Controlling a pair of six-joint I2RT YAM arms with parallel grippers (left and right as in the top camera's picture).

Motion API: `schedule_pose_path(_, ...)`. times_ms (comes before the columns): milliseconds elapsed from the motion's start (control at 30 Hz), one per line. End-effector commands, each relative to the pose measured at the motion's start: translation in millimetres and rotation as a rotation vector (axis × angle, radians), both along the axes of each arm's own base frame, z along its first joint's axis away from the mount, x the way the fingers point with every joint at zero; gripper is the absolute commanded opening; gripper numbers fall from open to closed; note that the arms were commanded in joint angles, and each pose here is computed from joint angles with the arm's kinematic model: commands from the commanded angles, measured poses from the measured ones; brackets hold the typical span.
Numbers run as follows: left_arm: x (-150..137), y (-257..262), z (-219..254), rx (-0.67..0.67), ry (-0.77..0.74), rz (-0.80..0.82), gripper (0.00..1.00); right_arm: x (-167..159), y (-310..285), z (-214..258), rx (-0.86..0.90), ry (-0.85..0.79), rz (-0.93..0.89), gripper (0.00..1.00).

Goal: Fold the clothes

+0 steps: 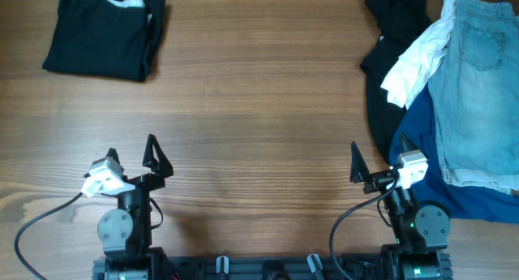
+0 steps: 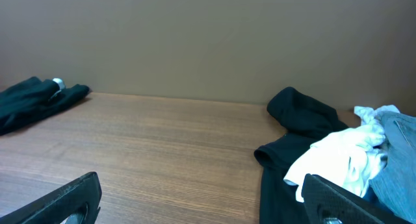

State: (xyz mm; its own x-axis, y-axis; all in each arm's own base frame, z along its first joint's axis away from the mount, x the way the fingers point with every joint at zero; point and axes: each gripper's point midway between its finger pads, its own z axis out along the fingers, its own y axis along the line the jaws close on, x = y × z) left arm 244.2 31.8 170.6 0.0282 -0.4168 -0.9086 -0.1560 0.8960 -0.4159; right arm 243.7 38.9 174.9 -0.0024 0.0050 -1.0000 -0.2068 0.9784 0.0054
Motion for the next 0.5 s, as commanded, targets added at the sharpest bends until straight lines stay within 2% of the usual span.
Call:
schedule_pose_path(0,-0.1,-0.1,3.3,-0.007,-0.031,-0.002,1.00,-1.2,2.4,3.5,-0.002,-0.017,0.015,1.00)
schedule_pose_path(167,-0.3,0.0,-11.7,-0.011,0.025,-0.001,1.00,-1.2,2.4,3.5,-0.002,-0.017,0.015,1.00)
schedule_pose_path(467,-0.3,0.5,-10.5,0.044,0.028,-0.001,1.00,-1.2,2.4,3.5,-0.002,-0.017,0.015,1.00)
